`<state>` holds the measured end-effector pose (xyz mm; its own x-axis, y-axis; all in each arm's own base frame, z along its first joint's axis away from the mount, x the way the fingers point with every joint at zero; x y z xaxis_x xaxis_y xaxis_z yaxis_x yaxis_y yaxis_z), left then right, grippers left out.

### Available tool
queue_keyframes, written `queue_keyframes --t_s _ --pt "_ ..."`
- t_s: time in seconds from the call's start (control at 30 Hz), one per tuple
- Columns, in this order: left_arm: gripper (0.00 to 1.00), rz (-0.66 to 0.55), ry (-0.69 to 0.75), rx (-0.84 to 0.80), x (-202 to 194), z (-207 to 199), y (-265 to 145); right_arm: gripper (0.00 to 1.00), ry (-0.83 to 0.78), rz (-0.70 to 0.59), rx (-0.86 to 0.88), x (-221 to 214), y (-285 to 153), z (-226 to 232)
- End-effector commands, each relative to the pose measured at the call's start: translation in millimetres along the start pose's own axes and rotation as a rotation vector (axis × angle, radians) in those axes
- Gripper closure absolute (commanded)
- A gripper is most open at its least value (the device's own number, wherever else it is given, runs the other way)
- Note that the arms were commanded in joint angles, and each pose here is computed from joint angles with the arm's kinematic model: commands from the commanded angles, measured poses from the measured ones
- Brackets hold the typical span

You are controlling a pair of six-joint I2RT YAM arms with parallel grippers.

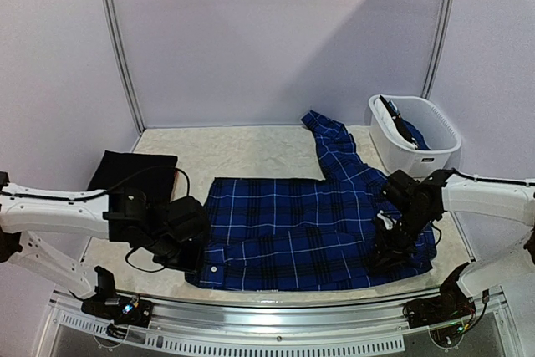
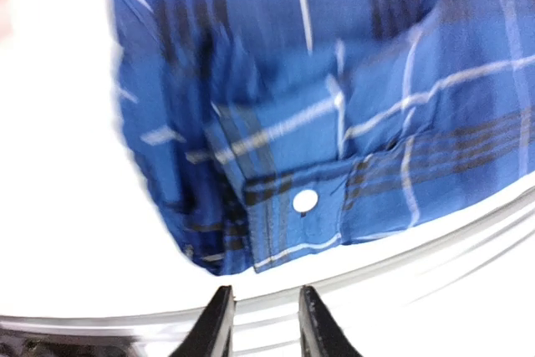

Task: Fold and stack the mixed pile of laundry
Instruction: Move the 1/3-folded shirt to the center of the board.

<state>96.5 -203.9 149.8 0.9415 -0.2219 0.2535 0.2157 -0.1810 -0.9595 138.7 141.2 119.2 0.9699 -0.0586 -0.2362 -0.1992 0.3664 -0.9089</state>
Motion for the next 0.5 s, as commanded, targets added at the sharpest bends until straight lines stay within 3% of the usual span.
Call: queue_keyframes --t_s 0.0,0.2,0.37,0.47 --pt "0.71 -0.158 -0.024 0.146 22 20 -43 0.7 -0.074 -0.132 -0.014 6 -43 20" --pt "0.63 -0.377 0.016 0.264 53 32 -83 0.65 -0.168 -0.324 0.007 23 -93 52" --pt "0.25 -0.431 0.033 0.359 75 42 -104 0.61 -0.208 -0.434 -0.029 36 -119 67" --pt "0.18 -0.399 0.122 0.302 94 37 -103 0.59 -0.22 -0.461 -0.037 41 -127 73"
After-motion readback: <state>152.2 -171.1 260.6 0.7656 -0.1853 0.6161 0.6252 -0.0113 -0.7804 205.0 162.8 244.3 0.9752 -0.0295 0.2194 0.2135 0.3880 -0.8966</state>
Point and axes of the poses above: each gripper's point midway between its finger pads, its own y axis out along the fingers, its own z axis along the line the jaws close on, x = y × z, the point moved 8 cm from there along -y, back along the fingers, and after that the axes turned 5 degrees about y, right-handed, at the moved point
